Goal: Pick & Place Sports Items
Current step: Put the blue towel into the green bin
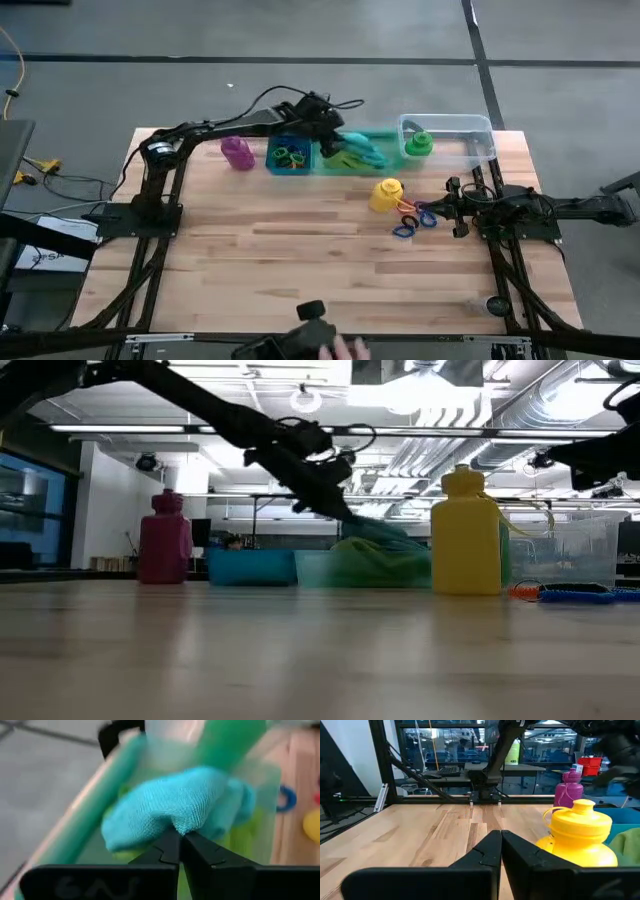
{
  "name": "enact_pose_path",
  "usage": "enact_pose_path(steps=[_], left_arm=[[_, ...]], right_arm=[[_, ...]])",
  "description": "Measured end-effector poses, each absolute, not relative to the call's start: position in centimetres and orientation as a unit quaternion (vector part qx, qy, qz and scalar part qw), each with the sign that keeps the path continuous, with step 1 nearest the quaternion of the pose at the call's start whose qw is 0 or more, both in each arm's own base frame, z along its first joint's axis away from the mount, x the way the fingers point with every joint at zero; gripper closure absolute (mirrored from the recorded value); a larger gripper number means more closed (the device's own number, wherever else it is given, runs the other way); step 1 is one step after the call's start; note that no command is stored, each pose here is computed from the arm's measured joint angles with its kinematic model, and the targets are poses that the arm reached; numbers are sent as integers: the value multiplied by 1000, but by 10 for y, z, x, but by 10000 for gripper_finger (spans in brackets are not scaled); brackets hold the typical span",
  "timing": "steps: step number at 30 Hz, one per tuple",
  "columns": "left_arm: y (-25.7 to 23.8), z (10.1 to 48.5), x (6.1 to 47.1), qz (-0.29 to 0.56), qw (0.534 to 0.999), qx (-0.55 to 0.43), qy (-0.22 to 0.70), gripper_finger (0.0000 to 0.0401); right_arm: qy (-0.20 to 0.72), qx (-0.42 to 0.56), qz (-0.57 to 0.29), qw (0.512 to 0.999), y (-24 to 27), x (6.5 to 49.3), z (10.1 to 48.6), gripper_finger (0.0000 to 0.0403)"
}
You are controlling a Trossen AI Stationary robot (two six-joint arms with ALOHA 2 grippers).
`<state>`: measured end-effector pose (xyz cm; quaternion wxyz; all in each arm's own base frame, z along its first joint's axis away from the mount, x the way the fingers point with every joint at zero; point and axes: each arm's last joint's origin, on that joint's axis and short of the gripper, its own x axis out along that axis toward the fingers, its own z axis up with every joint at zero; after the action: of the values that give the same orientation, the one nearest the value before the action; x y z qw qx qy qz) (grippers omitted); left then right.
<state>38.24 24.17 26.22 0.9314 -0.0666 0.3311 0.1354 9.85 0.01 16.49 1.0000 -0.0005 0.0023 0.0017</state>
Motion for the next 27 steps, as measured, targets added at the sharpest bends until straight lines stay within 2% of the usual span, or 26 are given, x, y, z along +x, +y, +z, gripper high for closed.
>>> enact_pose_path(steps=[9,21,27], left_arm=[[229,249,374,108,898,-84,419,401],[222,256,388,102,922,-50,371,401],[228,236,394,106,915,-68,383,401]], right_arm=[[2,-1,2,1000,0,98,165,403],[2,0,2,1000,0,98,165,403],[2,-1,2,1000,0,98,165,403]])
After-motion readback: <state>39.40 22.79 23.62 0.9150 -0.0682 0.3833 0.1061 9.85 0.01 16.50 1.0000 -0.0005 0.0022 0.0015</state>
